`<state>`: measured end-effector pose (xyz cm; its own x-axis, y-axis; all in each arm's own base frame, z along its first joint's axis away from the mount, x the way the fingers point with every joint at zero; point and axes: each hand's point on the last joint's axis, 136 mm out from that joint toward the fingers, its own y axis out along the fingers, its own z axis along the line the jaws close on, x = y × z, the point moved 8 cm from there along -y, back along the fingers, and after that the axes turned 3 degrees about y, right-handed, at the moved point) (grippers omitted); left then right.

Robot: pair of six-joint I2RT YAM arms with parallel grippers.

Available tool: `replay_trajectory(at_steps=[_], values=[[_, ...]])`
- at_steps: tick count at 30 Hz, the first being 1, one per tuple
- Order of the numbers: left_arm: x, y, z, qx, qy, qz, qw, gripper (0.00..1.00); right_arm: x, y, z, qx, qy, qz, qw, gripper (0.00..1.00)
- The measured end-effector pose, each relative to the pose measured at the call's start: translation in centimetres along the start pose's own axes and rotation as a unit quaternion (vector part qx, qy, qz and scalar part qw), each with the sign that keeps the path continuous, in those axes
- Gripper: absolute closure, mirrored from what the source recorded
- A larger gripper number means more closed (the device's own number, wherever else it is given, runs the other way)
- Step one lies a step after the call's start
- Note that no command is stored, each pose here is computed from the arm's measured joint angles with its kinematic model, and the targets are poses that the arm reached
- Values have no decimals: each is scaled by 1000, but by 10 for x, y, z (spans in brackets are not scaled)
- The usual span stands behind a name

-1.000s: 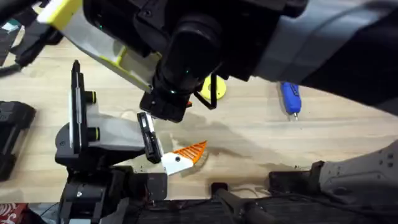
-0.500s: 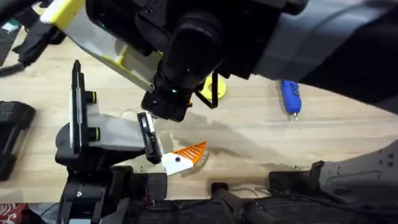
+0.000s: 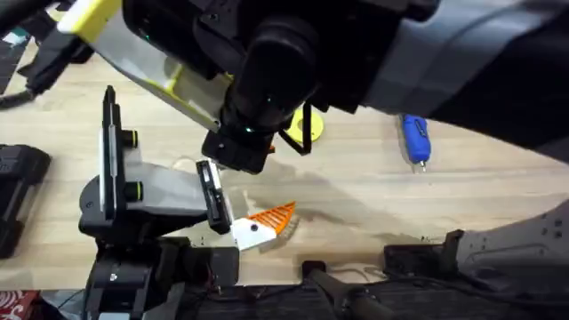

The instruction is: Pick up the gripper from the table and insert it into the empty holder that is missing its gripper. Then pick up a screw, insert it into the mounting hole, and use the screwdriver to tighten it. Finally, clean up the table by picking up the vegetable and placing it into the bucket.

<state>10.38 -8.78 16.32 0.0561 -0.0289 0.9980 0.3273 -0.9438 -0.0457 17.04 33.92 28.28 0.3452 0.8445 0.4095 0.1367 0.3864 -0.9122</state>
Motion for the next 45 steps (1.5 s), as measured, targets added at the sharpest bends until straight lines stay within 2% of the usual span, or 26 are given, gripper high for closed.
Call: replay_trajectory(at_steps=[9,11,15,16,17,30,45], values=[[0,0,0,0,0,0,1000,15,0,0,0,0,0,0,1000,991],[0,0,0,0,0,0,1000,15,0,0,0,-1,0,1,1000,750],[0,0,0,2,0,0,1000,15,-2,0,-6,-15,4,7,1000,135],[0,0,0,2,0,0,1000,16,-3,0,-10,-20,7,7,1000,37],[0,0,0,2,0,0,1000,15,-3,0,-13,-21,10,6,1000,14],[0,0,0,2,3,0,1000,15,-3,-7,-15,-24,13,-6,1000,4],[0,0,0,2,4,0,1000,15,-13,-70,-19,-36,25,-72,997,4]])
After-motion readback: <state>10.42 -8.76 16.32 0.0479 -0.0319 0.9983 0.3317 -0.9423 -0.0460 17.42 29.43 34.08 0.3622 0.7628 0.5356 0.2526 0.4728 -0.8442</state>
